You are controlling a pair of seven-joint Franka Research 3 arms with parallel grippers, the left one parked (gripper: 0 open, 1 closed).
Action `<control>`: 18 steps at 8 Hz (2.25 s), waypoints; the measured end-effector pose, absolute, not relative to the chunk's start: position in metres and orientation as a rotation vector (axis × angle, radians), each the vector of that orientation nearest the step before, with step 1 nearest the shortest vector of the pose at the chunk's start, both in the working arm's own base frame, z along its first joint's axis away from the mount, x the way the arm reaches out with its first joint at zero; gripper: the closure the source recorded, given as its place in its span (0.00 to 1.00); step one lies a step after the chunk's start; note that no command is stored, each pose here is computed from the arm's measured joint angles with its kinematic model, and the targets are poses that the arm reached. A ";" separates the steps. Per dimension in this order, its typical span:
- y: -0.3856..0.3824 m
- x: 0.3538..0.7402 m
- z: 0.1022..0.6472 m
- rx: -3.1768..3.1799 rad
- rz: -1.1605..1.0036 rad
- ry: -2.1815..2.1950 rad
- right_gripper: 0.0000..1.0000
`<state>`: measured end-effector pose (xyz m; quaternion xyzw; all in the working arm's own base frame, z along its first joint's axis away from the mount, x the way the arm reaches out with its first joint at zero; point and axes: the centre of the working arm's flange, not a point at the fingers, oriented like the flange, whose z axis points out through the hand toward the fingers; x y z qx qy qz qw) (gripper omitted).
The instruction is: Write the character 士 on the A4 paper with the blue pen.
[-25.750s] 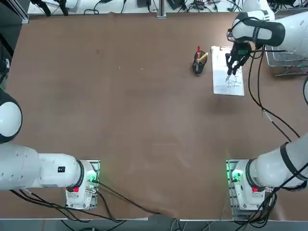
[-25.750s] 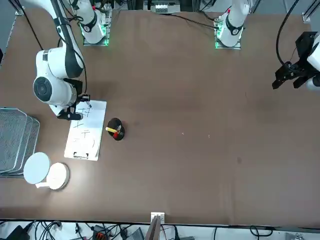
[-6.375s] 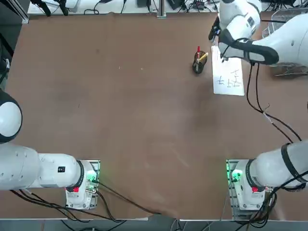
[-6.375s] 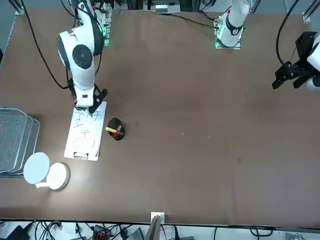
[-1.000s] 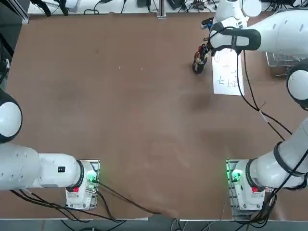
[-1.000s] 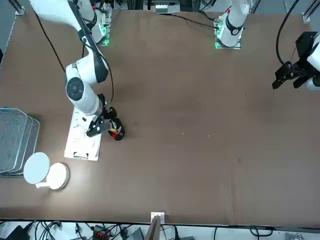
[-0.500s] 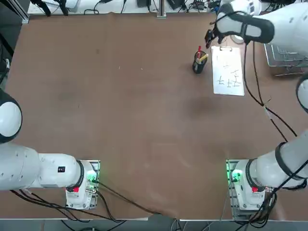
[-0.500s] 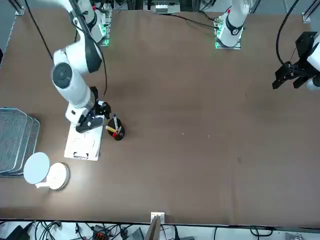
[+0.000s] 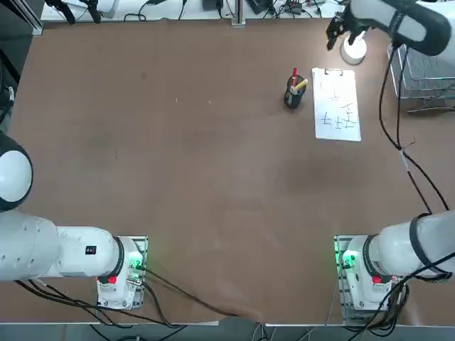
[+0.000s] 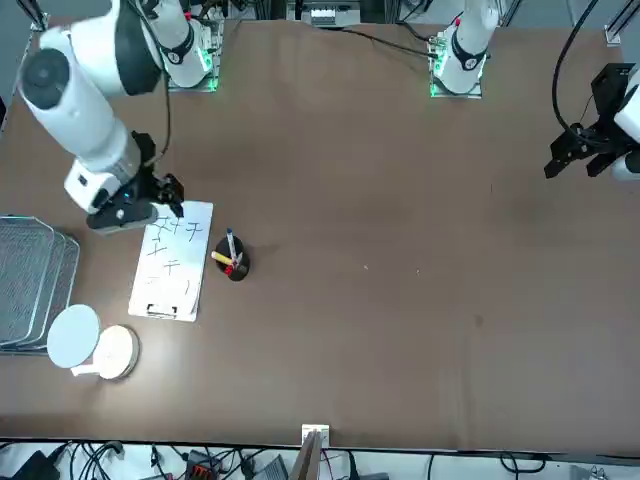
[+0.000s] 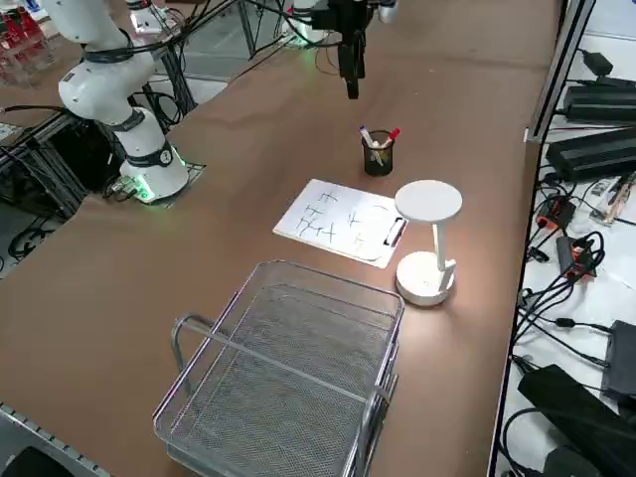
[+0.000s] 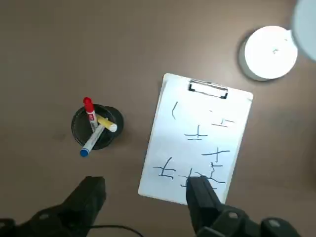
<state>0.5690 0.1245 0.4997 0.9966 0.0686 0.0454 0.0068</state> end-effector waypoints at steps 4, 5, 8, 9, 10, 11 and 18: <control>0.047 0.554 0.565 3.148 0.104 -0.016 0.00; 0.025 0.551 0.591 3.151 0.087 -0.048 0.00; -0.002 0.543 0.641 3.156 0.081 -0.098 0.00; 0.000 0.540 0.650 3.156 0.063 -0.094 0.00; 0.000 0.538 0.657 3.156 0.035 -0.093 0.00; 0.000 0.539 0.661 3.156 0.024 -0.095 0.00; 0.002 0.546 0.643 3.157 0.009 -0.091 0.00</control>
